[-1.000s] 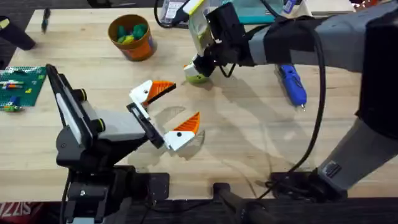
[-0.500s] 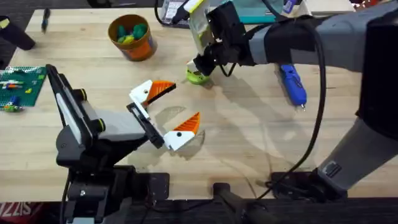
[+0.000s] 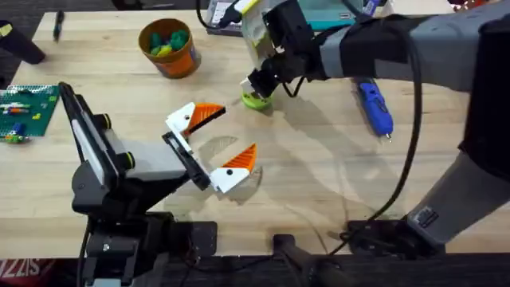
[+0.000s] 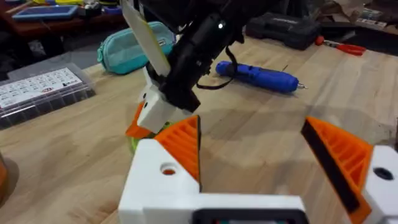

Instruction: Pick up the gripper from the table and insert it into the empty holder that is missing its gripper. Then pick up a screw, insert it into the mounting hole, and use the screwdriver to tighten it. Finally, clean up the table by picking up the vegetable and placing it into the bucket.

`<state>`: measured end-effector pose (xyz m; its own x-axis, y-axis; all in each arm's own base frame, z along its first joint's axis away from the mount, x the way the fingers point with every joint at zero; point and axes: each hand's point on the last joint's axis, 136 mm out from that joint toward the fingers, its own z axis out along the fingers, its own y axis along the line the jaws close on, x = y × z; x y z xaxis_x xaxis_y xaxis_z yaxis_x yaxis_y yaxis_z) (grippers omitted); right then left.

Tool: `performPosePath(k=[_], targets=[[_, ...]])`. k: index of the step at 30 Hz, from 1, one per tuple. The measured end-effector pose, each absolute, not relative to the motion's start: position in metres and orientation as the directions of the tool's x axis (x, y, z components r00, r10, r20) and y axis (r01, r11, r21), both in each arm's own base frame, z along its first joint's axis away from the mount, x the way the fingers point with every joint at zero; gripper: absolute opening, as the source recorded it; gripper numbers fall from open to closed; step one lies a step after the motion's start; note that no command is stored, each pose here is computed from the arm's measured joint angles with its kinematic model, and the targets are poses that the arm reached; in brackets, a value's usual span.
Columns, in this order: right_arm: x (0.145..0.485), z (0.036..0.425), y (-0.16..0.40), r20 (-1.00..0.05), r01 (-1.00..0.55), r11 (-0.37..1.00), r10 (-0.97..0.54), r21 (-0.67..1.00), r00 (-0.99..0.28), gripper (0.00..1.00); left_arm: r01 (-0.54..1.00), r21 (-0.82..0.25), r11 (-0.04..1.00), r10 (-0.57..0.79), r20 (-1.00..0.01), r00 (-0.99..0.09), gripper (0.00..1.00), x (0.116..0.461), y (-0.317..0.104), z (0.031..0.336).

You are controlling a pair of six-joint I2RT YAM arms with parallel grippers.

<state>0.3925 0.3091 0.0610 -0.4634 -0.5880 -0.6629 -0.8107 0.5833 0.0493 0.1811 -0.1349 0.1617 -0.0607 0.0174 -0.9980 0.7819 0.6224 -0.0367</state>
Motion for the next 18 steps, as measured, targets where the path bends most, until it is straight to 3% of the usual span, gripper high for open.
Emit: performPosePath(k=[12, 14, 18], targets=[[0.389, 0.084, 0.307, -0.672, -0.809, 0.586, -0.580, 0.049, -0.461, 0.012, 0.782, -0.037, 0.622, 0.017, -0.998, -0.061, 0.986, 0.181, -0.135, 0.162], [0.385, 0.081, 0.305, -0.657, -0.807, 0.587, -0.585, 0.060, -0.475, 0.111, 0.782, -0.037, 0.622, 0.017, -0.998, -0.061, 0.986, 0.181, -0.135, 0.162], [0.378, 0.078, 0.307, -0.641, -0.811, 0.581, -0.597, 0.070, -0.483, 0.208, 0.782, -0.037, 0.622, 0.017, -0.998, -0.061, 0.986, 0.181, -0.135, 0.162]])
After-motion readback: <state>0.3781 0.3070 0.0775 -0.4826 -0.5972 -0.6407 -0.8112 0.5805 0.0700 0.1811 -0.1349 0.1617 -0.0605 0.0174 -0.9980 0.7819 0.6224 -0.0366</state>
